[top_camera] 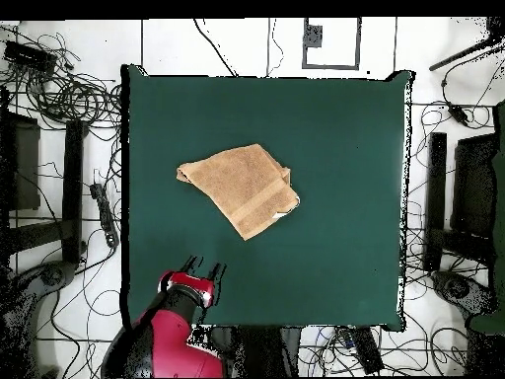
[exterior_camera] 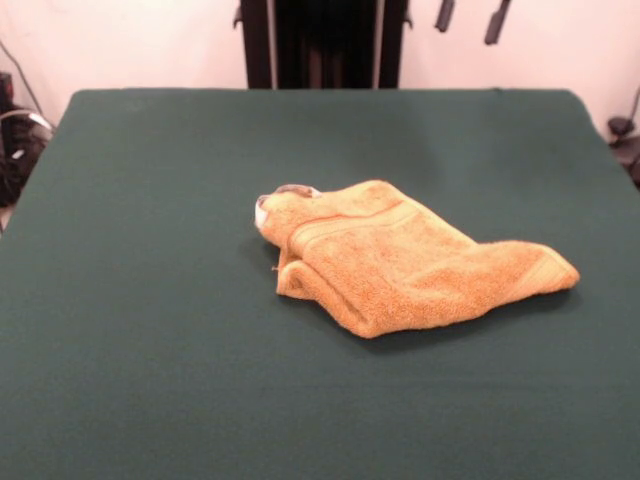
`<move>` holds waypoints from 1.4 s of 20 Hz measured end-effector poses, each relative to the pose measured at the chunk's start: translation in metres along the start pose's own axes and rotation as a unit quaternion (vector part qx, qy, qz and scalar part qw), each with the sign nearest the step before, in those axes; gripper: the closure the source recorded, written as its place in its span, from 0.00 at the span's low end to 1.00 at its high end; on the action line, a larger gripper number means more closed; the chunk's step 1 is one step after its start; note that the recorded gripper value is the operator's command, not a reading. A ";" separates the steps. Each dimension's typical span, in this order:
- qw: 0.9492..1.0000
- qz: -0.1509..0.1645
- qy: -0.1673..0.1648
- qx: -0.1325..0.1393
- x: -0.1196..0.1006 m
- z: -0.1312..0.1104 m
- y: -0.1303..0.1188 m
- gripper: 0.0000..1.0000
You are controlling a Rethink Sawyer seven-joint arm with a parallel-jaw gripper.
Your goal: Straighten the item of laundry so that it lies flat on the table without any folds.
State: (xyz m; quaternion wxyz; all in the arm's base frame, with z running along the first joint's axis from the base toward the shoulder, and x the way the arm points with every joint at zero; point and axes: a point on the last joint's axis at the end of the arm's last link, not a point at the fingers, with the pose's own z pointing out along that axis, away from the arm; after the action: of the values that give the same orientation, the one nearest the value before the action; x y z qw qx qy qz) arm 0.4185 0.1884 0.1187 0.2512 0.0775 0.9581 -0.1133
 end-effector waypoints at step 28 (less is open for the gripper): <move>0.997 -0.004 0.069 -0.042 0.016 0.022 0.020 0.00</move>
State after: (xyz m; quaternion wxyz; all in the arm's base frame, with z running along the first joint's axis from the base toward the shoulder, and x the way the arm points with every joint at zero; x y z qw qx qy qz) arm 0.4192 0.2032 0.0886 0.1874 0.0711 0.9773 -0.0686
